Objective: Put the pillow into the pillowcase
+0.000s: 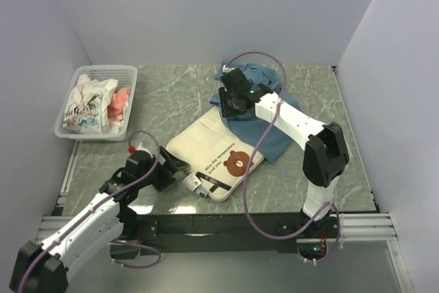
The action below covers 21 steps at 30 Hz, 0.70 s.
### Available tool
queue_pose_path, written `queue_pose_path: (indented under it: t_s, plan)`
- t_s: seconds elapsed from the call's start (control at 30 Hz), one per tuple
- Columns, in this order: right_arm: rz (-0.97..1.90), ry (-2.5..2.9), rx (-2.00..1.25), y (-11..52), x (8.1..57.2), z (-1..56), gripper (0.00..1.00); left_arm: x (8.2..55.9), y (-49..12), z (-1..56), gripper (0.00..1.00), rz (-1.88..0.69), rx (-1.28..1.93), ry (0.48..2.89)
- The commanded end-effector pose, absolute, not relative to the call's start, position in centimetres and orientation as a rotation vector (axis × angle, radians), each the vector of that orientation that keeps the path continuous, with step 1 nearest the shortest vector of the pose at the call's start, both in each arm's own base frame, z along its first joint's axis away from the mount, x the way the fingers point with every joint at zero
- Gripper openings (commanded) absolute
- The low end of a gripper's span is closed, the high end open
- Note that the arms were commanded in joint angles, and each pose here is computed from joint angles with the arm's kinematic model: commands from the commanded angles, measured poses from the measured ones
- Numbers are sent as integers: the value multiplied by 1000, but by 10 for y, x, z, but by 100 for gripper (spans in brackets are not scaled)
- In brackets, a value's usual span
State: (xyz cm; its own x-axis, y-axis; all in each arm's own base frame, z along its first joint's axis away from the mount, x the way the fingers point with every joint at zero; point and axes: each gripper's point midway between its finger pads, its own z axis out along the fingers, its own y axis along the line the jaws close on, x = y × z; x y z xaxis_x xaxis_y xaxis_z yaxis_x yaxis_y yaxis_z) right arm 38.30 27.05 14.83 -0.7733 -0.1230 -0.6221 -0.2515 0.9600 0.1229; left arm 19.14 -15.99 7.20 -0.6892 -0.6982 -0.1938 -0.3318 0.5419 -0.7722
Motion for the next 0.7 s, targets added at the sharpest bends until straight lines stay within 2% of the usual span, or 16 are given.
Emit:
queue_pose_path:
  t_s: [0.0, 0.07, 0.23, 0.27, 0.43, 0.53, 0.57, 0.63, 0.67]
  plan:
    - [271, 2347, -229, 260, 380, 185, 55, 190, -213, 111, 99, -1269, -654, 2184]
    - [261, 2339, -220, 253, 374, 188, 65, 189, -224, 107, 99, -1283, -661, 2192]
    - [225, 2306, -179, 230, 356, 198, 81, 187, -239, 83, 99, -1296, -682, 2228]
    - [170, 2323, -166, 217, 350, 186, 84, 192, -242, 86, 99, -1322, -675, 2195]
    - [143, 2300, -132, 186, 318, 171, 85, 221, -249, 81, 97, -1214, -670, 2182]
    - [129, 2312, -155, 176, 304, 151, 86, 245, -247, 89, 71, -1143, -672, 2184]
    - [117, 2325, -161, 172, 300, 141, 86, 253, -246, 96, 46, -1142, -674, 2168]
    - [119, 2330, -168, 171, 296, 135, 86, 263, -236, 99, 27, -1119, -697, 2149]
    - [109, 2337, -170, 169, 296, 130, 87, 265, -236, 104, 14, -1135, -684, 2145]
